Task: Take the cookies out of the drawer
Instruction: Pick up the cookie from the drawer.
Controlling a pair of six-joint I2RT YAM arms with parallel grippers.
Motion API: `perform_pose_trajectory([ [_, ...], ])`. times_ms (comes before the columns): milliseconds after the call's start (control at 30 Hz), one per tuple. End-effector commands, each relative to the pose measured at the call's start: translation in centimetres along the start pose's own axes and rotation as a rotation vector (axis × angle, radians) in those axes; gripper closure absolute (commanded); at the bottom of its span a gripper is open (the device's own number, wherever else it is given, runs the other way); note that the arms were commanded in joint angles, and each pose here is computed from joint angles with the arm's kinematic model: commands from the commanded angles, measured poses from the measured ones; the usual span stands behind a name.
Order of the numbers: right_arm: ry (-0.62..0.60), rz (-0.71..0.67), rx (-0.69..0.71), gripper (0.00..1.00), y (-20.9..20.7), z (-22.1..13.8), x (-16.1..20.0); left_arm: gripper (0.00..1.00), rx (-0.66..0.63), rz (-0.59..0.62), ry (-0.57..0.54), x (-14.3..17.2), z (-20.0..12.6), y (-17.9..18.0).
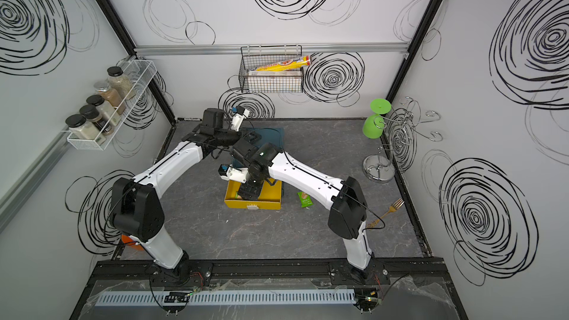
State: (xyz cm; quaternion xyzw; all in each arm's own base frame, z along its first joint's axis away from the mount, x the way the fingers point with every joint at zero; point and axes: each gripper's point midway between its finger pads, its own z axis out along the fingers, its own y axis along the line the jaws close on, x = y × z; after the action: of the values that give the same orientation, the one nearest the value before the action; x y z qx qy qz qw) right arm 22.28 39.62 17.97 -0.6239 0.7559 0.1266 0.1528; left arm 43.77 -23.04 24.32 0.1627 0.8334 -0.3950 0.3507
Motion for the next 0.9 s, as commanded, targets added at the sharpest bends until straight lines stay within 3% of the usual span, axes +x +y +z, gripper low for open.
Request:
perform_pose_trajectory([
  [0, 0.068, -0.002, 0.025, 0.34, -0.5, 1.5, 1.0, 0.67, -0.075, -0.102, 0.099, 3.6, 1.0, 3.3],
  [200, 0.073, -0.011, 0.082, 0.46, -1.5, 1.6, 0.9, 0.67, -0.075, -0.103, 0.099, 3.6, 0.9, 3.3],
  [367, 0.071, 0.000, 0.115, 0.65, -2.1, 1.6, 0.7, 0.67, -0.079, -0.106, 0.102, 3.8, 1.0, 3.4],
  [633, 0.015, 0.032, 0.169, 0.75, -2.8, -0.4, -0.3, 0.67, -0.061, -0.112, 0.095, 3.4, 0.8, 2.9],
  [867, -0.149, 0.028, 0.140, 0.81, -1.5, -4.4, -2.5, 0.67, -0.064, -0.108, 0.085, 2.9, 0.6, 2.7],
])
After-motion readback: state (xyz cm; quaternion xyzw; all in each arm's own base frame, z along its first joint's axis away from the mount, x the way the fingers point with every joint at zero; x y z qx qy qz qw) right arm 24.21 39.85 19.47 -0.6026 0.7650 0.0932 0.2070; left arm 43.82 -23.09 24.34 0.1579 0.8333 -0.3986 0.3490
